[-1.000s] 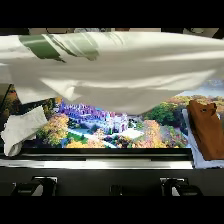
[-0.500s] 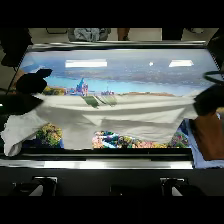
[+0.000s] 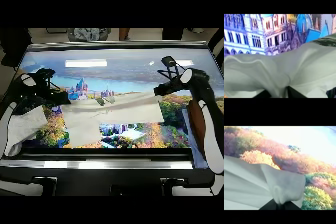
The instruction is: Fold the shirts.
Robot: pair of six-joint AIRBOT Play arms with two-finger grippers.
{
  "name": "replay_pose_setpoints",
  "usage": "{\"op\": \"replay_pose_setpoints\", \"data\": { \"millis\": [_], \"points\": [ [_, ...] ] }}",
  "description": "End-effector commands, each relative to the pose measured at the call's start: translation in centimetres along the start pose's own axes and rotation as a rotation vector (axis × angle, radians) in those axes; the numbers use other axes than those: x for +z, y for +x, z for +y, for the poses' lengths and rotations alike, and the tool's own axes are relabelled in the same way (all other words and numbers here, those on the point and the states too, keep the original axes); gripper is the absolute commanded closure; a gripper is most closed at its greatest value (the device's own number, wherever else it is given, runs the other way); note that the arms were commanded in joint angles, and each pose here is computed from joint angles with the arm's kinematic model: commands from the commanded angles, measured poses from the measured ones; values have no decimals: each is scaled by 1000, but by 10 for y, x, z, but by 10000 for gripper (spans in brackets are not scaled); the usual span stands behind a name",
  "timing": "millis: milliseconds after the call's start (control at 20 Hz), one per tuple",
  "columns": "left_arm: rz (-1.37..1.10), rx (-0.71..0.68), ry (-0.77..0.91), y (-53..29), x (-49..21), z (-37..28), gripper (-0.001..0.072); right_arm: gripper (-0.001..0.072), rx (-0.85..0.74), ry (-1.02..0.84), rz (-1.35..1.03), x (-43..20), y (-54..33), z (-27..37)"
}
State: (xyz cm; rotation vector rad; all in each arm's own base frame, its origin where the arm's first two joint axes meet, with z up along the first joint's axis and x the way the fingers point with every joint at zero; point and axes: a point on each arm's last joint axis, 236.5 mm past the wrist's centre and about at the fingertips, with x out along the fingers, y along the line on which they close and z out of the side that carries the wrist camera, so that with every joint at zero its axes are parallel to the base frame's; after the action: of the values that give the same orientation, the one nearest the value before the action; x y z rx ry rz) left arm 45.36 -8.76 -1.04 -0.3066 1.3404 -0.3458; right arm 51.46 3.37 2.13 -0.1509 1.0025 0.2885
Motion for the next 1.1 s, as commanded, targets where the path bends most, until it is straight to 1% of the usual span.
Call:
{"op": "replay_pose_setpoints", "data": {
  "millis": [0,50,150,250,300,350,400,450,550,650,850,1000,1050],
  "points": [
    [-35,-21,24,2,37,3,30,307,8,138,-133,30,21,-8],
    [-37,-5,37,-13,40,7,0,79,0,138,-148,35,11,-13],
    [17,47,18,-41,24,29,4,89,-24,104,-127,29,-19,-42],
    [110,60,-88,-50,-7,51,5,91,-9,125,-17,-10,-36,-71],
    [157,56,-137,-45,-27,57,7,92,26,131,77,-39,-40,-77],
    [202,50,-165,-37,-48,61,37,94,72,126,166,-66,-44,-78],
    [243,45,-192,-25,-70,63,92,102,117,114,243,-90,-48,-78],
    [267,36,-200,-13,-88,63,110,107,155,105,296,-106,-50,-75],
    [282,-35,-200,13,-111,49,106,105,207,81,356,-122,-52,-69],
    [288,-70,-225,30,-122,40,107,105,217,85,351,-120,-52,-66],
    [221,-37,-208,52,-115,40,119,105,211,88,342,-119,-49,-67],
    [151,-10,-231,58,-99,43,128,103,240,111,379,-135,-39,-60],
    [134,-3,-245,58,-95,44,199,90,264,121,397,-143,-33,-54]
  ]
}}
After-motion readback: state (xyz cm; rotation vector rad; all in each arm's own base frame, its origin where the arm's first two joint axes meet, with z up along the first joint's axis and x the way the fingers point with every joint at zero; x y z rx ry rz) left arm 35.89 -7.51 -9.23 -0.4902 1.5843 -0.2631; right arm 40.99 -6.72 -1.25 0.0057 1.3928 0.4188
